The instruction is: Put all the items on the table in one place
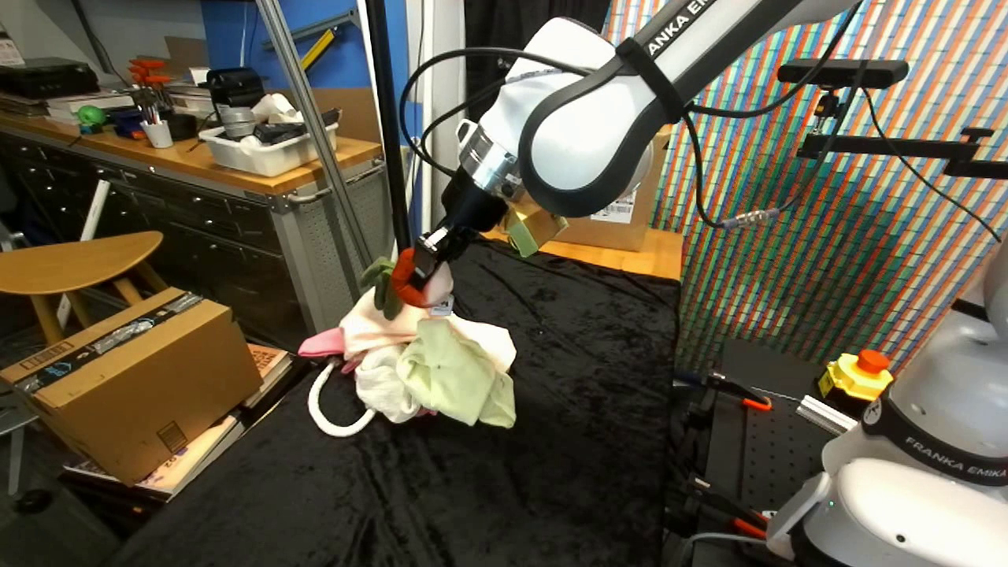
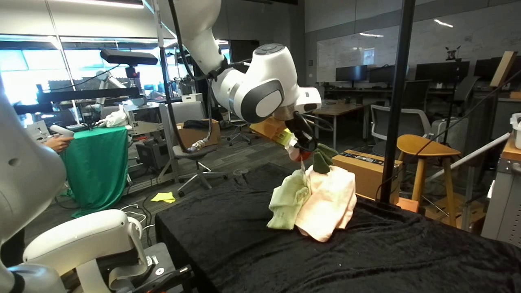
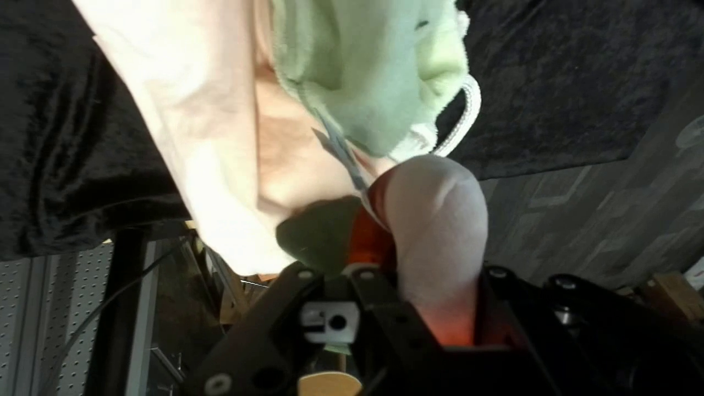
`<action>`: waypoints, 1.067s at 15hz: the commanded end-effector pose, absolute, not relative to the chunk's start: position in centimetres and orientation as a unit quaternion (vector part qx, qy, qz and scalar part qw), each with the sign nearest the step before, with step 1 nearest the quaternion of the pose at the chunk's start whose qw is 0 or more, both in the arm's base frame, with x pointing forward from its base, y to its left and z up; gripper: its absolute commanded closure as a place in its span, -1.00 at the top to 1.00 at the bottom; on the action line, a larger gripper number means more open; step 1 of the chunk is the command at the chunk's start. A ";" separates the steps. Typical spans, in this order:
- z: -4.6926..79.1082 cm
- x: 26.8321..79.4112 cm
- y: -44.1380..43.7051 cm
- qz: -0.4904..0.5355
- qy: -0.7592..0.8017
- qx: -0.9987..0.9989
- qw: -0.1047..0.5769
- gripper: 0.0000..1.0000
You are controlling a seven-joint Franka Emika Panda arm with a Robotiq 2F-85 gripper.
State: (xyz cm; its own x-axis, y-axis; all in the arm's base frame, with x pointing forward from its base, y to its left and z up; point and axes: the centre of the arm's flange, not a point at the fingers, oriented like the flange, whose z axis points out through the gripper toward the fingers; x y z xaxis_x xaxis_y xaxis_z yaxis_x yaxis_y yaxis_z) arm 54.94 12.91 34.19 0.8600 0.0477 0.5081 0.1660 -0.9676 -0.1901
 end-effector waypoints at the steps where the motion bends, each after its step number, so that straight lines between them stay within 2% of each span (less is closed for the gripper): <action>1: 32.3 57.2 12.2 -0.241 -0.075 -0.964 0.086 -0.78; 5: 30.0 57.8 11.9 -0.176 -0.144 -0.972 0.054 -0.78; 8: 29.4 58.3 13.6 -0.128 -0.191 -0.971 0.061 -0.78; 16: 25.7 60.8 15.5 -0.092 -0.231 -0.968 0.041 -0.78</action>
State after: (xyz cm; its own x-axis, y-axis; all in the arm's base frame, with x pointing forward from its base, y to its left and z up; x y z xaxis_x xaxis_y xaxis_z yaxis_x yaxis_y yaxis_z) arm 58.37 15.68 27.14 0.8854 0.4095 0.2199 0.4312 -0.9003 -0.0599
